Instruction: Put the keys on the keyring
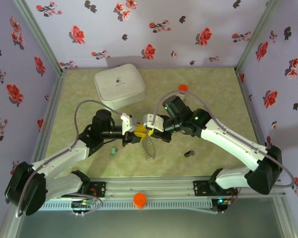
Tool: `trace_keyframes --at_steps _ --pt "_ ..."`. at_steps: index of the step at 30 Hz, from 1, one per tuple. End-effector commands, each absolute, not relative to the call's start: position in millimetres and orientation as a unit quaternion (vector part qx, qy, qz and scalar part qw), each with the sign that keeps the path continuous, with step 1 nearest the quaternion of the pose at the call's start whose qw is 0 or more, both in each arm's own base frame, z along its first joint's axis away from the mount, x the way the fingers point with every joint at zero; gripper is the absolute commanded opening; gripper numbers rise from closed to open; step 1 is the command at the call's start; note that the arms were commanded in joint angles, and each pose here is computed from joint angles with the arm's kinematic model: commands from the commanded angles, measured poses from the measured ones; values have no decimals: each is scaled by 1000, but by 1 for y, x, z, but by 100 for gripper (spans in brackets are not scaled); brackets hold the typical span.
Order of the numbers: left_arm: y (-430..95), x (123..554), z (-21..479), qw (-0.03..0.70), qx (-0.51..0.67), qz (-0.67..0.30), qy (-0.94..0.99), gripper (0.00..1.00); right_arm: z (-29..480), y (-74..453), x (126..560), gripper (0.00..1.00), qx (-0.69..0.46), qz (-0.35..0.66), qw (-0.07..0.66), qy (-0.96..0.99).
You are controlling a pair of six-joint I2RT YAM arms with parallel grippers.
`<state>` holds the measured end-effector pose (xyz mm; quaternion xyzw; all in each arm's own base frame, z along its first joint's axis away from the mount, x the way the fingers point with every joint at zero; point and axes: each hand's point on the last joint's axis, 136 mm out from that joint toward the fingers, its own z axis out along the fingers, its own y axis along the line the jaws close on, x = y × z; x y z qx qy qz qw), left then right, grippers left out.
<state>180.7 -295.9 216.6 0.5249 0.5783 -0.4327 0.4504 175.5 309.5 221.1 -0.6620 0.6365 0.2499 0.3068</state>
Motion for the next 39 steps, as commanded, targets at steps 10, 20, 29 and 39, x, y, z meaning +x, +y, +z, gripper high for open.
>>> trace_keyframes --at_steps 10,20,29,39 --pt "-299 174 221 442 538 -443 565 21 237 322 174 0 -673 261 323 612" --pt "-295 176 211 444 540 -430 571 20 238 326 169 0 -673 276 324 605" --pt "-291 172 210 445 545 -425 570 2 237 333 170 0 -661 290 327 610" --pt "-288 171 237 525 499 -458 516 0 278 309 180 32 -538 414 452 579"
